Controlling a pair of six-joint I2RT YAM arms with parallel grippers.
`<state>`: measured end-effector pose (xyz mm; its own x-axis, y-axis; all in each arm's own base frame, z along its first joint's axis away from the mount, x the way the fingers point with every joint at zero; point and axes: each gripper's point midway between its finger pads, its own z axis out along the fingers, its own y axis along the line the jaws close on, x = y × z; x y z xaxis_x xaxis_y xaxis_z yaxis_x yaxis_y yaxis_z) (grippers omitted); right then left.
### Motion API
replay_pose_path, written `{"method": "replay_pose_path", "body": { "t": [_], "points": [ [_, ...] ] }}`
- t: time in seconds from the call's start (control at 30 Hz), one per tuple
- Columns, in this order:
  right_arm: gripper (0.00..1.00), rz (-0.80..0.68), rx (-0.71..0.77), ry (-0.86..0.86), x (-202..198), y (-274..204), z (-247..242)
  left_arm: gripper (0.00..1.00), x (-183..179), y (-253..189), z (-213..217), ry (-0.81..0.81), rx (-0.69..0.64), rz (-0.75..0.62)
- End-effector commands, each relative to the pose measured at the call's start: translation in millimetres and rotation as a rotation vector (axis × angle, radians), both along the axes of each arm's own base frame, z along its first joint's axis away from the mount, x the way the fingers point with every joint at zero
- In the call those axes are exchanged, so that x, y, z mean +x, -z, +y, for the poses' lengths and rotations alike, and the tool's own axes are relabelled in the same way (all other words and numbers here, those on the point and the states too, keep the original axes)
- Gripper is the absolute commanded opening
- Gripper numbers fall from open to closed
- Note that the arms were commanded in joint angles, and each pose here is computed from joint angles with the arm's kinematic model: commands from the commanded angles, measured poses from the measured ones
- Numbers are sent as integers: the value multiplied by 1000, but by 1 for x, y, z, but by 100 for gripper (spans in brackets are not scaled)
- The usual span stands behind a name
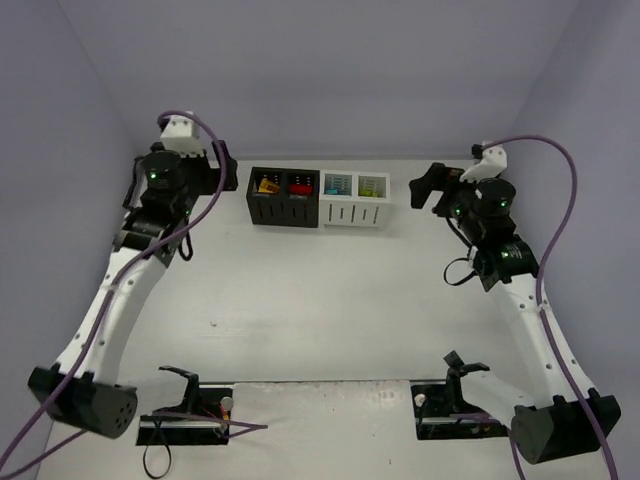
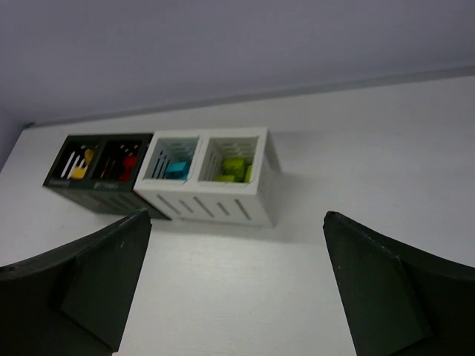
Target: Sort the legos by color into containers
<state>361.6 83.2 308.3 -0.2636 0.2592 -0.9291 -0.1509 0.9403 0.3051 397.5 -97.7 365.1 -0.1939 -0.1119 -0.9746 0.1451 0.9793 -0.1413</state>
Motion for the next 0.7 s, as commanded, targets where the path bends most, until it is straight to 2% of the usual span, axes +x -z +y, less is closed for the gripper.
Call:
{"method": "replay_pose_path", "body": {
  "t": [0.0,0.07,0.2,0.3,0.67],
  "points": [
    [100,-122,-79,261,-4,-53,-53,84,-50,-5,48,-205,1,48],
    [100,-124,-171,270,-10,-61,-62,90,-67,-6,56,-219,20,52],
    [100,-152,-255,292,-20,-73,-73,92,-103,-7,70,-243,41,68],
    [100,-175,-277,304,-26,-81,-77,92,-115,-5,76,-254,51,74],
    [100,-207,-271,293,-35,-90,-76,92,-120,-8,76,-248,55,66]
  ]
}}
